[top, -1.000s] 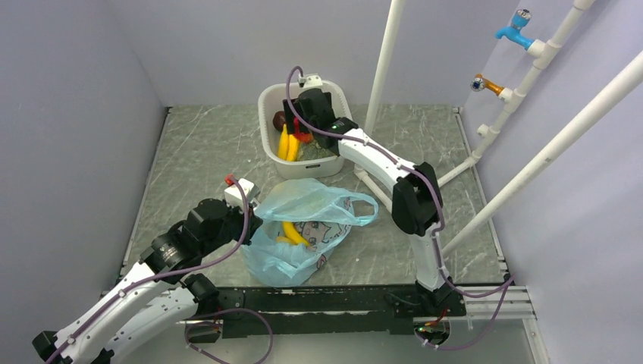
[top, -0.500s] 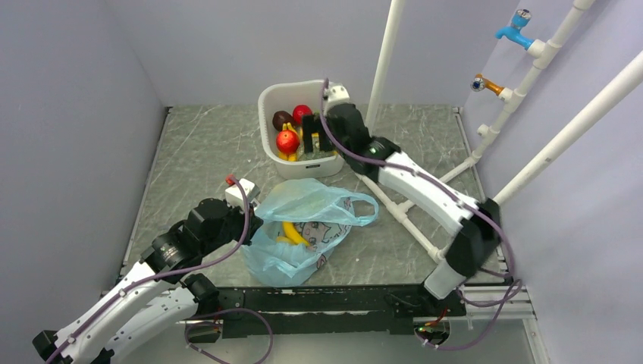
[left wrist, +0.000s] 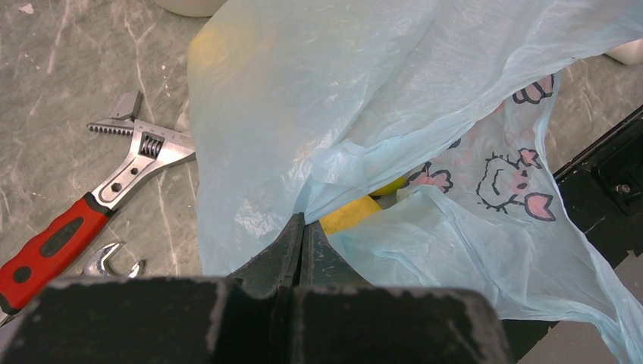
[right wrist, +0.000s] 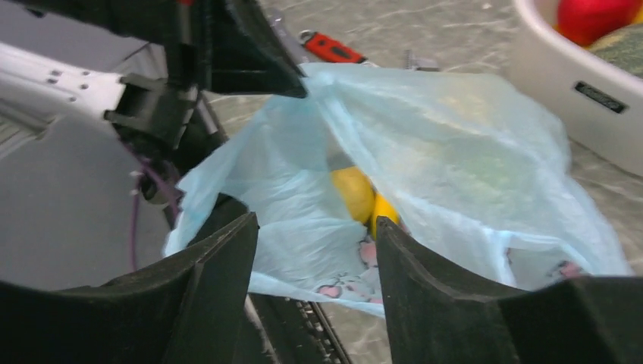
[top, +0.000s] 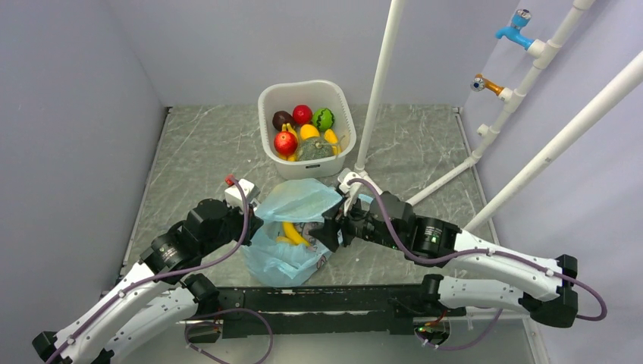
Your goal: Take the fake fruits out of the plastic bag
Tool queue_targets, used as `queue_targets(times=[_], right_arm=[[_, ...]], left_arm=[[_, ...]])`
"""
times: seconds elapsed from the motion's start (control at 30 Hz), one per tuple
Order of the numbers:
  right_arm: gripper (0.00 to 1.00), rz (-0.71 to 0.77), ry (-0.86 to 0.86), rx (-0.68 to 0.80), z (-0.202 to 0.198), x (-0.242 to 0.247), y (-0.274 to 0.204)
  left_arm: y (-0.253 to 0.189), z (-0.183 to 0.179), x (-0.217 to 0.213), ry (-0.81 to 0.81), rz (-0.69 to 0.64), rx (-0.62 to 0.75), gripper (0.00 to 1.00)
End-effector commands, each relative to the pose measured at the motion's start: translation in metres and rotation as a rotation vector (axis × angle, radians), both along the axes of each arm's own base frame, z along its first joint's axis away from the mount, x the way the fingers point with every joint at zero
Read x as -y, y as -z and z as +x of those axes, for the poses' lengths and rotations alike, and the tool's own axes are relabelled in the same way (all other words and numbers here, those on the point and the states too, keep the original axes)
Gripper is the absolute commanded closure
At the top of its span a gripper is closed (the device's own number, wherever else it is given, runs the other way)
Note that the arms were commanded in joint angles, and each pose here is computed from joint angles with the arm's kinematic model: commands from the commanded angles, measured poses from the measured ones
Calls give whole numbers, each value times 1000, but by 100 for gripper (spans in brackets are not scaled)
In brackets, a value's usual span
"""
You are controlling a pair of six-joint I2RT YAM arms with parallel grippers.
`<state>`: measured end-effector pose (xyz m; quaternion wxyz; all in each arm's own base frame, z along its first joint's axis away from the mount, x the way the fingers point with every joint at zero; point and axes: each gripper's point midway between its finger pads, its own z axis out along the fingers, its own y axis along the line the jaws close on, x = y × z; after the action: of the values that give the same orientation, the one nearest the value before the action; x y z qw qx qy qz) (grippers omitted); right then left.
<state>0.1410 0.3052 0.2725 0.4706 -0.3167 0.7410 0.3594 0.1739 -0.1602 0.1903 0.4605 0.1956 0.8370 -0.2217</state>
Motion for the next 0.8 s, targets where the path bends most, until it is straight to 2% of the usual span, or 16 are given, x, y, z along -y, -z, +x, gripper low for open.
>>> queue_targets(times=[0.0, 0.13, 0.3, 0.47, 0.6, 0.7, 0.77], right_arm=[[48, 51, -52, -15, -11, -23, 4], [66, -17, -59, -60, -9, -48, 38], [70, -105, 178, -66, 29, -50, 81], [74, -291, 351, -4, 63, -43, 131], [56, -348, 416, 51, 80, -43, 157], [41, -282, 386, 48, 81, -61, 152], [32, -220, 292, 26, 72, -80, 146]], left_arm=[[-17, 3, 4, 15, -36, 48, 100], [-16, 3, 5, 20, -37, 44, 100], [-15, 3, 8, 29, -38, 37, 100], [-19, 1, 10, 43, -55, 52, 100], [-20, 1, 11, 48, -63, 60, 100], [-19, 0, 14, 68, -65, 53, 100], [-18, 0, 15, 72, -60, 47, 100]])
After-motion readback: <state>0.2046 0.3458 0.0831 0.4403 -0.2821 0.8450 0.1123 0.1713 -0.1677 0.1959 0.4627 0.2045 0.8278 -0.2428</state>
